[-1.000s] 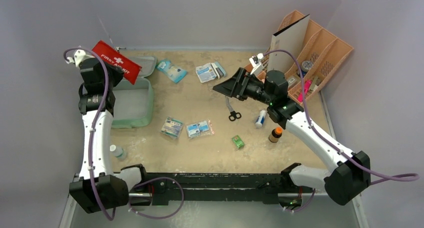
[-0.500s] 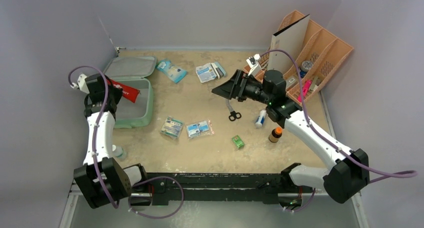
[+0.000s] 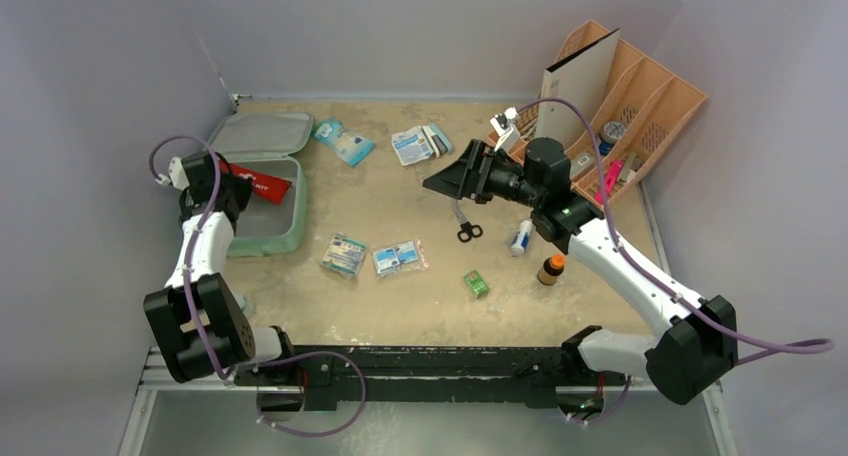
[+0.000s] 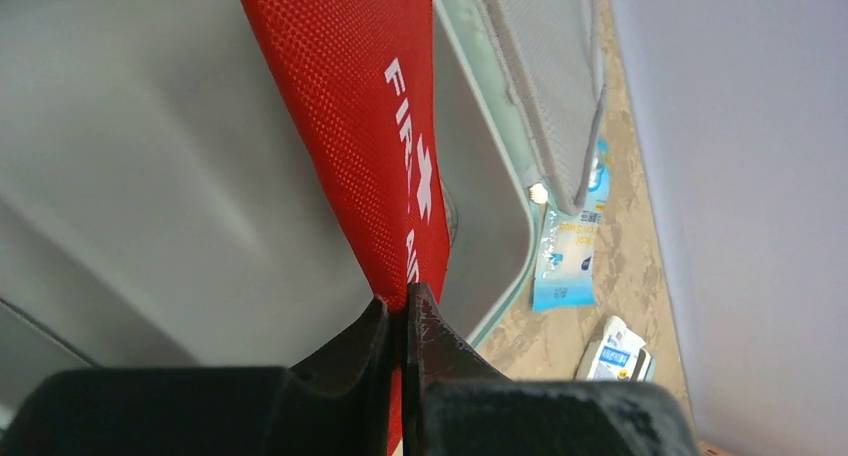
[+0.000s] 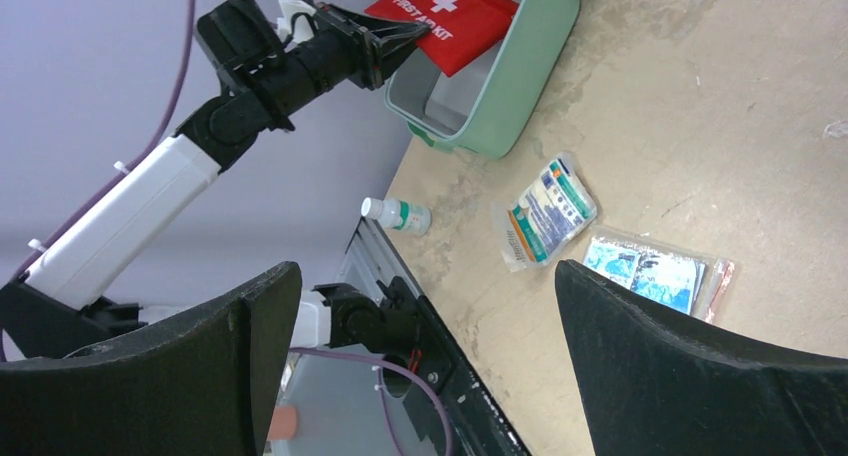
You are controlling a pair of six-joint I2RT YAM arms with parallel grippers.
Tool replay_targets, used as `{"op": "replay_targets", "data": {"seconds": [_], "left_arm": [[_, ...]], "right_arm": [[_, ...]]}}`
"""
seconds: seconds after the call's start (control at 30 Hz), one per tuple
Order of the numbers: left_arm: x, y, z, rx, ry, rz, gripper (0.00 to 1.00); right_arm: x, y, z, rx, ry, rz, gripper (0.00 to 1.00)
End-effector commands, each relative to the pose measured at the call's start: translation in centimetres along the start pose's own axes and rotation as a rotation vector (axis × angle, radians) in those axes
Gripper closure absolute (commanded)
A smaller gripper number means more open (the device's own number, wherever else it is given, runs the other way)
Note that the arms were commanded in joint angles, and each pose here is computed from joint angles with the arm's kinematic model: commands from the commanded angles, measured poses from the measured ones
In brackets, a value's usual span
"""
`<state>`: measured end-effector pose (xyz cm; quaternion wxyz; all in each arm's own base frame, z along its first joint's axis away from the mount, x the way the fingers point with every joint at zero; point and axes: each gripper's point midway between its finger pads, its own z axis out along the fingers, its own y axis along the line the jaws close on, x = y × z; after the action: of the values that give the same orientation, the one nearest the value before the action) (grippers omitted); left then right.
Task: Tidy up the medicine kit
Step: Place the medicine pouch inside the medicine box.
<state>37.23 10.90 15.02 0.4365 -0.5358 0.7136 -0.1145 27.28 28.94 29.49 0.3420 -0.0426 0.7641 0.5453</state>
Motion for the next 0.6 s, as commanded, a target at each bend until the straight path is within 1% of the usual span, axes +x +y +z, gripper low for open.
{"op": "replay_targets", "data": {"seconds": [0.0, 0.13, 0.23, 0.3, 0.43, 0.57], "left_arm": [[0.3, 0.2, 1.5, 0.024, -0.004, -0.047, 1.00], [1.1, 1.2, 2.6, 0.015, 0.002, -0.054, 1.00], [2.1, 1.3, 3.1, 0.027, 0.043, -0.061, 1.00], [2.6, 1.6, 3.4, 0.003, 0.074, -0.054, 1.00], [3.5, 2.9, 3.4, -0.062, 0.125, -0.030, 0.88], [4.0, 3.8, 3.4, -0.105, 0.145, -0.038, 0.83]], "right_arm": [[-2.1, 2.8, -0.9, -0.052, -0.051, -0.069, 0.01], [-2.2, 2.6, -1.4, -0.031, -0.069, -0.088, 0.01], [-2.4, 2.6, -1.5, -0.025, -0.080, -0.095, 0.01], [-2.6, 2.8, -1.5, -0.022, -0.077, -0.102, 0.01], [-2.8, 3.1, -1.6, -0.018, -0.076, -0.117, 0.01], [-2.8, 2.8, -1.8, -0.012, -0.094, -0.113, 0.01]]}}
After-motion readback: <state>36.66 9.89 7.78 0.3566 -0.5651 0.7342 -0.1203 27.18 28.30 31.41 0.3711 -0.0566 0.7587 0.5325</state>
